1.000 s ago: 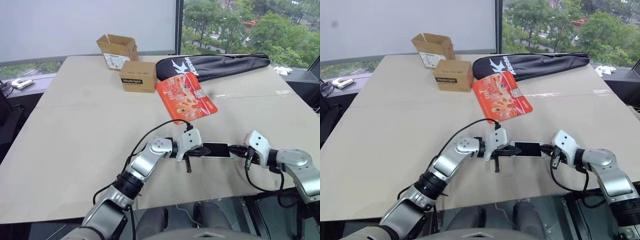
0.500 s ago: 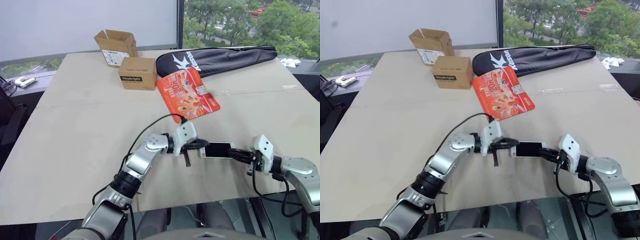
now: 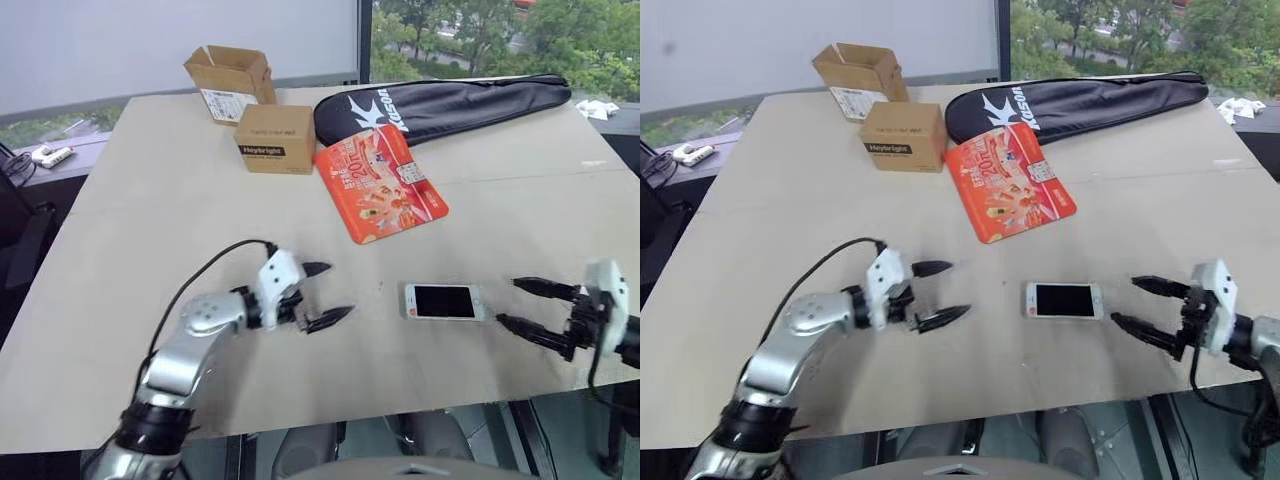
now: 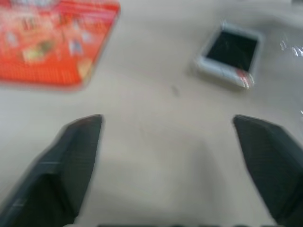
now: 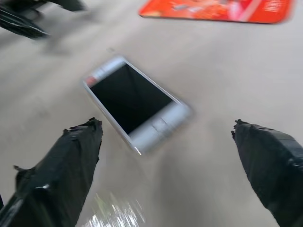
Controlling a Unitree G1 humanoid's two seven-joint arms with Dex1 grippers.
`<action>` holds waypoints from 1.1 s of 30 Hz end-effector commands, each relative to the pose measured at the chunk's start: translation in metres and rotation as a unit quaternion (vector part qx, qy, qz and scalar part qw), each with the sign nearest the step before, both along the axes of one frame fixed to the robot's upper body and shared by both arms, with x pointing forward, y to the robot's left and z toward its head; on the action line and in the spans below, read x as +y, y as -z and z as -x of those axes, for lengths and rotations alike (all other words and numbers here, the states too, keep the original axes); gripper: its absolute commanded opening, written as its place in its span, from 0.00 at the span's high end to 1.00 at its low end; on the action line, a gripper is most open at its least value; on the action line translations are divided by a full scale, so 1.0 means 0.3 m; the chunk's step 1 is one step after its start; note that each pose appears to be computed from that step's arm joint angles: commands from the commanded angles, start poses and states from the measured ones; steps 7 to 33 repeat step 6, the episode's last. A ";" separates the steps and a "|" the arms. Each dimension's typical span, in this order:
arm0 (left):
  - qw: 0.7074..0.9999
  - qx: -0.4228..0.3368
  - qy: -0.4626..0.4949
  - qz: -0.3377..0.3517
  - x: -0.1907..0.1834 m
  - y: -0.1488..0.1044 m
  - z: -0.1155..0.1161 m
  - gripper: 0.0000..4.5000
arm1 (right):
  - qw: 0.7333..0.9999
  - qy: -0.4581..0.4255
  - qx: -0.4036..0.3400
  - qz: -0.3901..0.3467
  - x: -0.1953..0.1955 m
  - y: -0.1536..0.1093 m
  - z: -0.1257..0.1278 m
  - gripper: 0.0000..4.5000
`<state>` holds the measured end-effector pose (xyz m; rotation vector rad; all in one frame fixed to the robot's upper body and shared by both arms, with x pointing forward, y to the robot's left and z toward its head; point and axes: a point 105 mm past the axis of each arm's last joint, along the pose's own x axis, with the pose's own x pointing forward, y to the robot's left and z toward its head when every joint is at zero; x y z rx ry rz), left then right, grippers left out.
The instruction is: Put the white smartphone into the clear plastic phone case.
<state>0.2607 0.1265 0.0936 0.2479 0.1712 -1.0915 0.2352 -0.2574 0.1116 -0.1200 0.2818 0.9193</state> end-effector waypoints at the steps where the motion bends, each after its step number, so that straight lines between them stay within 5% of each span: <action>1: 1.000 -0.016 0.004 -0.001 0.017 -0.041 0.041 0.01 | 0.999 -0.010 -0.021 0.042 -0.047 -0.018 0.000 0.00; 33: 1.000 -0.019 -0.006 -0.012 0.023 -0.037 0.047 0.01 | 0.999 -0.008 -0.020 0.049 -0.079 0.013 -0.022 0.00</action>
